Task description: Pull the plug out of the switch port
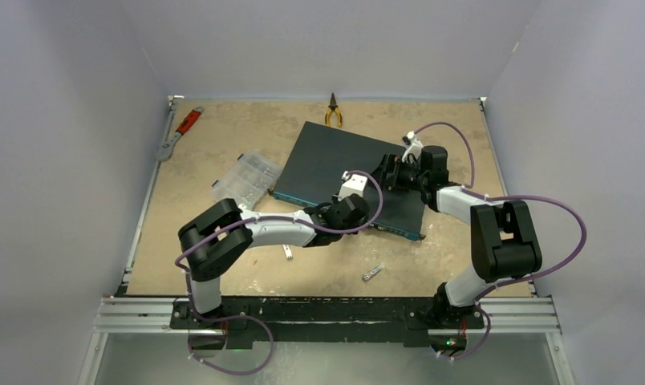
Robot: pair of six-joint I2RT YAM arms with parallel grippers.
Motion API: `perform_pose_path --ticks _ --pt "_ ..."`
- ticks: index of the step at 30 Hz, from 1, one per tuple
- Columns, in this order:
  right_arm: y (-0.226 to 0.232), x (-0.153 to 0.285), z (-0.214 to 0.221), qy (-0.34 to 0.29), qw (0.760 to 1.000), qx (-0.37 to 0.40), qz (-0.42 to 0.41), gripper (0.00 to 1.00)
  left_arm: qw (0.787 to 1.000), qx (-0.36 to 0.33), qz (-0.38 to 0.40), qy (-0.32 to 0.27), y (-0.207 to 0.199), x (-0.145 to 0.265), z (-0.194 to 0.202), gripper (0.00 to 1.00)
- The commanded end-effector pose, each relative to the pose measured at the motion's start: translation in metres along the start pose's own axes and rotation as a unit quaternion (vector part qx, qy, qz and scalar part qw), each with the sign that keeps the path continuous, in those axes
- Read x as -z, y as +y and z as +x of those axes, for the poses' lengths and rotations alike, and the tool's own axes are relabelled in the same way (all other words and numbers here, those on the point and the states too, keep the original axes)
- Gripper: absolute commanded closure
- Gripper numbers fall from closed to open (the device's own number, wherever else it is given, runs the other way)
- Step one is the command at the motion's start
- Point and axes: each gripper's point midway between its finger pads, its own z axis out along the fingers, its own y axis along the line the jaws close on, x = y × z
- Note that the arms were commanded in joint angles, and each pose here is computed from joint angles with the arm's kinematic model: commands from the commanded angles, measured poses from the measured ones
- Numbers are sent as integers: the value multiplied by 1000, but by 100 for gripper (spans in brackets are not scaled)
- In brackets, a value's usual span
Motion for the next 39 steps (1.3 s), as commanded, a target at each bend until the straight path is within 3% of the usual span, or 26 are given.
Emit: perform_pose_path --ticks 1,15,18,21,23,34,39 --pt "-61 11 86 120 982 -74 123 1 1000 8 15 -11 -10 -15 -8 73" --pt "-61 11 86 119 982 -74 123 1 1000 21 2 -12 12 2 4 97" --pt "-61 11 85 118 983 -73 123 2 1000 27 2 -17 15 9 4 92" --pt "-61 11 86 118 983 -74 123 1 999 32 3 -24 18 17 1 69" --pt "-61 11 85 117 983 -73 123 1 999 33 4 -27 19 19 0 64" --pt "-61 11 86 118 983 -73 123 1 999 17 24 -25 2 5 -3 67" --pt "-61 11 85 117 983 -73 123 1 999 12 29 -26 -3 3 -7 86"
